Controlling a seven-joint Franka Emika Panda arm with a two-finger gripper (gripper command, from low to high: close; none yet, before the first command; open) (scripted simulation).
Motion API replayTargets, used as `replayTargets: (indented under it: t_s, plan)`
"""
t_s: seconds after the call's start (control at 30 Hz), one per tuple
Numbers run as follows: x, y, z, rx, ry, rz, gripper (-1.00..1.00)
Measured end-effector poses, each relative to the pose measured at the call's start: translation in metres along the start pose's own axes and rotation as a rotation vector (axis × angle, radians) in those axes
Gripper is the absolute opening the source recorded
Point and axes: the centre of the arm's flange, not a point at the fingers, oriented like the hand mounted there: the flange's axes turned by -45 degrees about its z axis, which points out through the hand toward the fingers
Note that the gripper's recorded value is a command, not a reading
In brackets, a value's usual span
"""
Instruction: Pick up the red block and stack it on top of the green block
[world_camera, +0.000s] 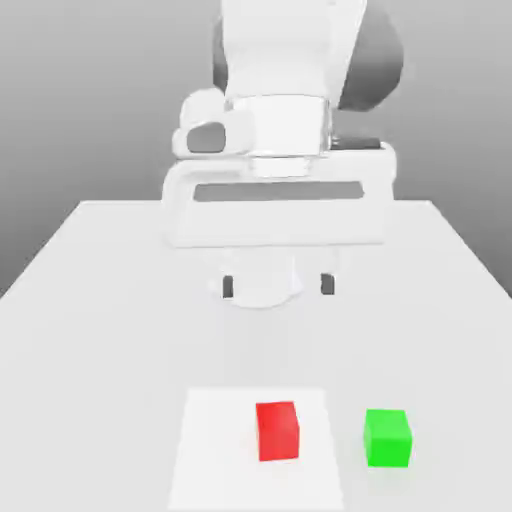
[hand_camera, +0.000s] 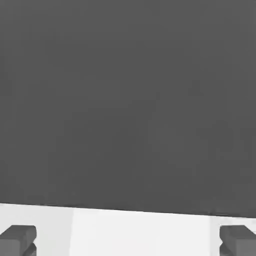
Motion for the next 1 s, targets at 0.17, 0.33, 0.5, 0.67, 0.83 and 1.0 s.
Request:
replayTargets:
  t_s: [0.17, 0.33, 0.5, 0.67, 0.83, 1.0]
  plan:
    - [-0.052, -0.007, 0.092, 0.005, -0.169, -0.026, 0.00]
    - [-0.071, -0.008, 0.151, 0.006, -0.202, -0.029, 0.00]
    - [-0.077, -0.008, 0.169, 0.006, -0.203, -0.029, -1.00]
    - [-0.075, -0.008, 0.164, 0.006, -0.203, -0.029, -1.00]
    - [-0.065, -0.013, 0.116, 0.007, -0.203, -0.038, -1.00]
    - [-0.053, -0.137, 0.082, 0.032, -0.201, -0.271, -1.00]
